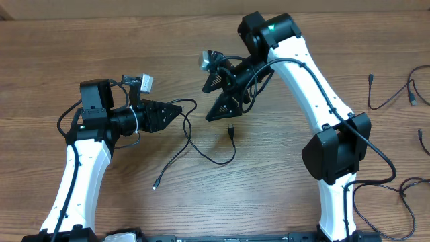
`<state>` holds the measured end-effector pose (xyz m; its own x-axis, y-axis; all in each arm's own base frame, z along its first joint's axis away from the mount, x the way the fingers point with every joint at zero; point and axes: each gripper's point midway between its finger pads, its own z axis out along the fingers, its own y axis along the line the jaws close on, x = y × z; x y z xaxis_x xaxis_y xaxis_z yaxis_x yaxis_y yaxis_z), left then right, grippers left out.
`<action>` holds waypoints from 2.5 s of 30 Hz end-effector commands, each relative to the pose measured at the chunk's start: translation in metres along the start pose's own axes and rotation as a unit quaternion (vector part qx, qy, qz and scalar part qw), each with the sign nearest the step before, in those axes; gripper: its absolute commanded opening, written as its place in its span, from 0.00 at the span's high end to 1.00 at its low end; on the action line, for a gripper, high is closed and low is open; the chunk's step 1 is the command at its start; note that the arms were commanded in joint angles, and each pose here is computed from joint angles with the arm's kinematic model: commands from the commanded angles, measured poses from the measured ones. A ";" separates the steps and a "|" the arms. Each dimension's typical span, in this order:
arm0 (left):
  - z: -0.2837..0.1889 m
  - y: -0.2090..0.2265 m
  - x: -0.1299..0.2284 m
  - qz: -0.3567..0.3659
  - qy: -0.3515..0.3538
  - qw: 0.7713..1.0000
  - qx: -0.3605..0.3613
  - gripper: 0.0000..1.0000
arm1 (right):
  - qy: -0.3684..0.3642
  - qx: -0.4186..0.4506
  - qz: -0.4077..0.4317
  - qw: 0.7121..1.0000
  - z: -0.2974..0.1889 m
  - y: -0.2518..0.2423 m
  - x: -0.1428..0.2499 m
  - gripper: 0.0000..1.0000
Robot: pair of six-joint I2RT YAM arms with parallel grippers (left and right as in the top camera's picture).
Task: Untangle cables
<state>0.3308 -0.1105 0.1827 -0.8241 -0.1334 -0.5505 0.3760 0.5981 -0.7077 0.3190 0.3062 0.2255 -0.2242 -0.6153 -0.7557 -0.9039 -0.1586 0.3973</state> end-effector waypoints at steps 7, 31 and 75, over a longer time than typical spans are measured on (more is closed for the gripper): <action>0.014 -0.018 0.004 0.045 0.016 0.999 0.007 0.75 | -0.046 -0.037 -0.038 0.998 0.015 0.018 -0.028 0.03; 0.015 -0.016 -0.002 0.075 0.006 0.997 -0.003 0.13 | -0.045 -0.015 0.054 0.997 0.013 0.003 -0.030 0.96; 0.015 -0.018 0.006 0.097 0.020 0.995 0.004 0.00 | -0.325 0.735 0.377 0.460 -0.549 -0.062 0.108 0.96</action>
<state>0.3258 -0.1313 0.1760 -0.7755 0.0049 -0.6313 0.4984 0.6186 -0.6074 0.5603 -0.1390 0.3894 -0.3961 0.3816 -0.8352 0.1784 0.9242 0.3377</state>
